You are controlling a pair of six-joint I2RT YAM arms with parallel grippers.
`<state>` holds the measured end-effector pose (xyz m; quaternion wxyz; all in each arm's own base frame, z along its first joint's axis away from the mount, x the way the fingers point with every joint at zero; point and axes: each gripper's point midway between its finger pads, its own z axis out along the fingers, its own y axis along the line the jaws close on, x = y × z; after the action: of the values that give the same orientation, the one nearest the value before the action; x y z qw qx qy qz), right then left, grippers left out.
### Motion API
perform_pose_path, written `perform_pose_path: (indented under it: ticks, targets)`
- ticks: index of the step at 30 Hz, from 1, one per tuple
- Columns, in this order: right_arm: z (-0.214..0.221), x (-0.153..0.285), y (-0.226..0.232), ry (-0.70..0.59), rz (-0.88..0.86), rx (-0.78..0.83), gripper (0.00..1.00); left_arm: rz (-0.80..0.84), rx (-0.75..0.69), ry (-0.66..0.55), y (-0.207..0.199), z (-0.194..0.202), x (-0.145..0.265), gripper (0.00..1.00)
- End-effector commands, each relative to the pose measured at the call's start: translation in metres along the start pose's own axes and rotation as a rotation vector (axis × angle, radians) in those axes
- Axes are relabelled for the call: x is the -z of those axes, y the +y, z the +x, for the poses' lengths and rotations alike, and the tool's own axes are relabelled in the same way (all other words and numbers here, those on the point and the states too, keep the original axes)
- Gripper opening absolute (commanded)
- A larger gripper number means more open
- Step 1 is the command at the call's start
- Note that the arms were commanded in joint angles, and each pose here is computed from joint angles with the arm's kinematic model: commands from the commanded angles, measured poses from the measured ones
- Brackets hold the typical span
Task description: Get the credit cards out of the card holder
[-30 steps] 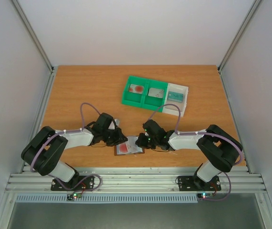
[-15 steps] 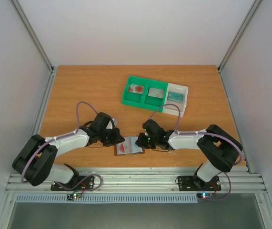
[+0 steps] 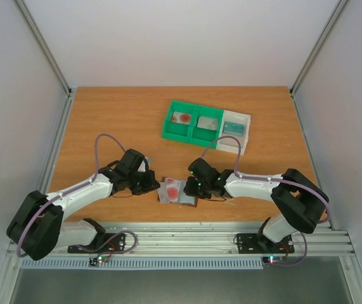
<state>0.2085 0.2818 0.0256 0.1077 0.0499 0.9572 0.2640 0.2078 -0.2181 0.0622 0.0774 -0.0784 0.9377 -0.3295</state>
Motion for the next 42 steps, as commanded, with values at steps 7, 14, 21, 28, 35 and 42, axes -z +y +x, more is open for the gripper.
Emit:
perform_pose_path:
  ticks: [7,14,21,28,35,42]
  targets:
    - [0.003,0.044,0.009,-0.073,0.021,0.098,0.38,-0.050,-0.028,-0.146,-0.005,-0.016,0.038,0.00]
    - [0.004,0.071,0.056,-0.101,-0.262,0.109,0.45,0.073,-0.046,-0.194,-0.033,-0.016,0.063,0.00]
    - [0.000,0.111,0.101,-0.148,-0.516,0.103,0.51,0.314,-0.111,-0.261,-0.084,-0.016,0.101,0.00]
    - [-0.005,0.144,0.125,-0.168,-0.665,0.033,0.74,0.509,-0.091,-0.350,-0.115,-0.021,0.132,0.00]
    - [-0.003,0.145,0.132,-0.135,-0.692,-0.002,0.76,0.629,-0.069,-0.383,-0.133,-0.024,0.150,0.00]
    - [-0.004,0.150,0.145,-0.148,-0.746,0.066,0.47,0.680,-0.058,-0.389,-0.137,-0.025,0.150,0.01]
